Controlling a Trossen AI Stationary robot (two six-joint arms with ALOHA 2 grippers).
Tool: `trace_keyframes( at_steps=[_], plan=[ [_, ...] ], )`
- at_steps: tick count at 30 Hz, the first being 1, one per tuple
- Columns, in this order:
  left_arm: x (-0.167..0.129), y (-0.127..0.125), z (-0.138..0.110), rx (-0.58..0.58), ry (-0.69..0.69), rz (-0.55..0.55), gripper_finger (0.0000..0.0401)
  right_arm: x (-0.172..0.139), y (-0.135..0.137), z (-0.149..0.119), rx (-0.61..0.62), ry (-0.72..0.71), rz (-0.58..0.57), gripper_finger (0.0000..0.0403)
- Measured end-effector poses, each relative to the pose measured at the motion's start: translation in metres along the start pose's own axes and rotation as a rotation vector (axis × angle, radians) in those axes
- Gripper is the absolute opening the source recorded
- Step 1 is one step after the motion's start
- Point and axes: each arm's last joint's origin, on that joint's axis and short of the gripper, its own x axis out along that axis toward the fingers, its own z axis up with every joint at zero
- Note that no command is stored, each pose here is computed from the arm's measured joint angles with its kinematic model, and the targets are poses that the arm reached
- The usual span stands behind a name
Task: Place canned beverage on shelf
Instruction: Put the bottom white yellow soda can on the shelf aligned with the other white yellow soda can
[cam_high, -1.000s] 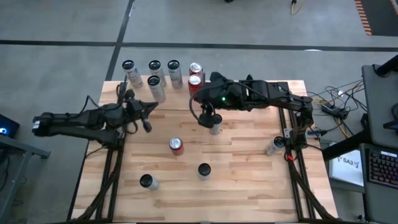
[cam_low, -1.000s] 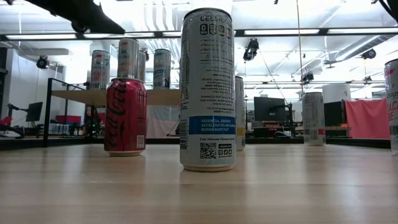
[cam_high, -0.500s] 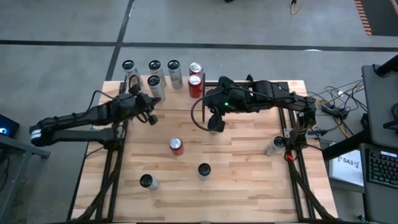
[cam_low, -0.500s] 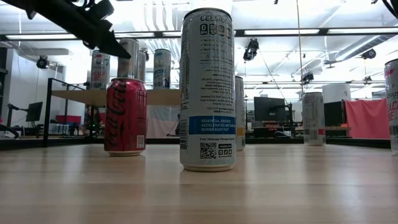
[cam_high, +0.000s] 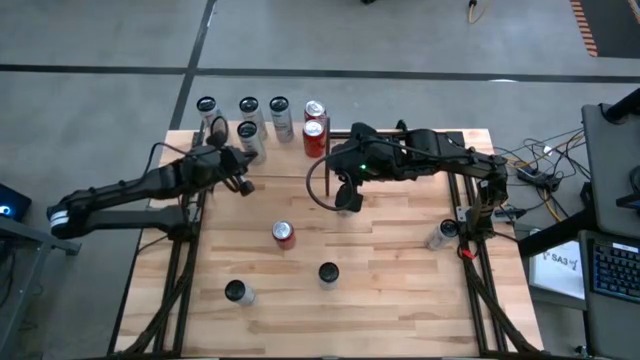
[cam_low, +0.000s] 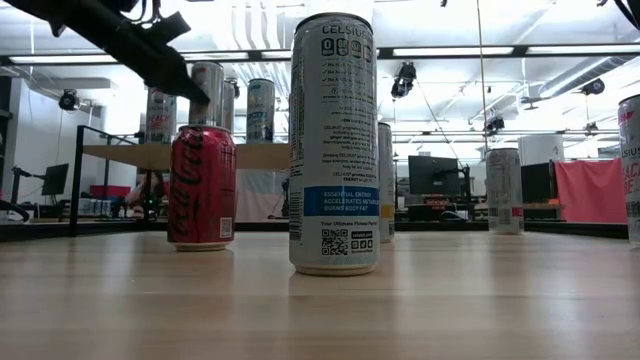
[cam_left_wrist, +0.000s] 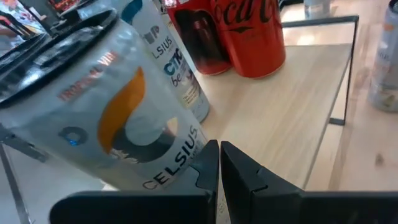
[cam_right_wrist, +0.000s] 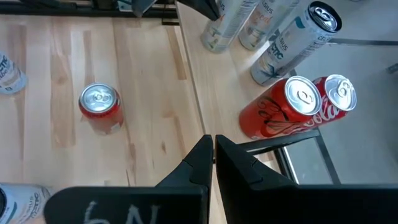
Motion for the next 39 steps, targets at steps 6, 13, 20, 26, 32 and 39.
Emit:
trace_keyframes(
  at_steps=[6, 13, 20, 26, 32, 39],
  plan=[
    [0.009, 0.001, -0.002, 0.039, 0.034, 0.015, 0.0000, 0.000, -0.001, 0.000, 0.003, 0.001, -0.003, 0.0009],
    [0.016, 0.004, -0.001, 0.062, 0.031, 0.044, 0.0000, 0.000, -0.001, 0.000, 0.003, 0.001, -0.003, 0.0009],
    [0.014, 0.005, -0.001, 0.060, 0.020, 0.041, 0.0000, 0.000, -0.001, 0.000, 0.002, 0.001, -0.003, 0.0009],
    [-0.008, 0.007, -0.006, 0.050, 0.044, 0.013, 0.0000, 0.000, -0.002, 0.000, -0.006, 0.001, -0.003, 0.0009],
    [-0.027, 0.021, 0.002, -0.022, 0.021, 0.125, 0.0000, 0.001, -0.004, 0.000, -0.019, 0.003, -0.007, 0.0009],
    [-0.018, 0.016, 0.005, 0.011, 0.025, 0.036, 0.0000, 0.004, -0.013, 0.000, -0.013, 0.010, -0.026, 0.0009]
  ],
)
